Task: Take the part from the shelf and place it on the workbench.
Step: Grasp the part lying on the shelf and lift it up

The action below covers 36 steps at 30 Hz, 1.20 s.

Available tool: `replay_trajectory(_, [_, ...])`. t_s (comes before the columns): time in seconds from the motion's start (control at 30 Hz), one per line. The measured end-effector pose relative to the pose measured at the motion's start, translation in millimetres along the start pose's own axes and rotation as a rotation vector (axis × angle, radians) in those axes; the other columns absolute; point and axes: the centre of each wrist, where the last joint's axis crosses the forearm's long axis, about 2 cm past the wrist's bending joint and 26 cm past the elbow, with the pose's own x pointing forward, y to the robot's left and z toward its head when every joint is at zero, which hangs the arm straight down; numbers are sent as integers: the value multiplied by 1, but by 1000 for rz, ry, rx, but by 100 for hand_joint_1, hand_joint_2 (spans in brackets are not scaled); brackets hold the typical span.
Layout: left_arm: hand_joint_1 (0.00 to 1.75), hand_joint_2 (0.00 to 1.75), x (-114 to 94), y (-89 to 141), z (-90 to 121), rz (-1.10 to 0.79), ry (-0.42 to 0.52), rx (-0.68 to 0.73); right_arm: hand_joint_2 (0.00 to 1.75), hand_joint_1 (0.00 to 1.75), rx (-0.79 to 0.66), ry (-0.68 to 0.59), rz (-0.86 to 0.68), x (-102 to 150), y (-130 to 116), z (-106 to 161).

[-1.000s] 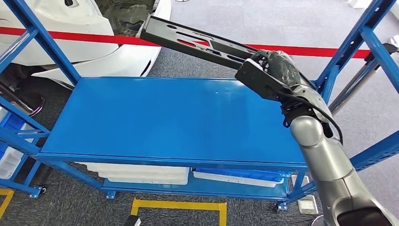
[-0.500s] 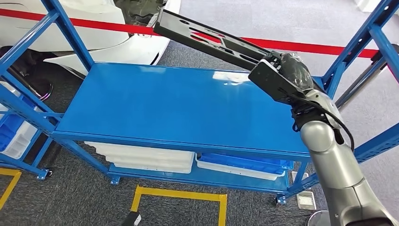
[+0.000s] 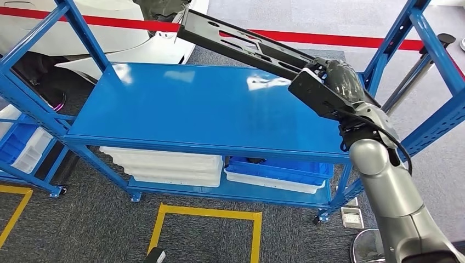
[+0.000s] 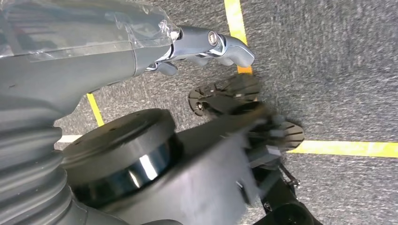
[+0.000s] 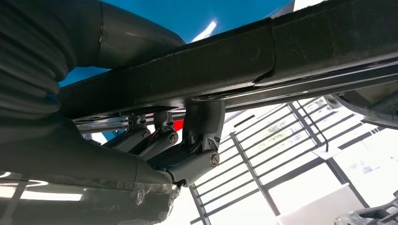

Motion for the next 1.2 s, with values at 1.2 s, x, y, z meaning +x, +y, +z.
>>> replay_trajectory(1.2, [0, 175, -1, 0, 0, 27, 4, 17, 175, 175, 17, -25, -68, 5, 9, -10])
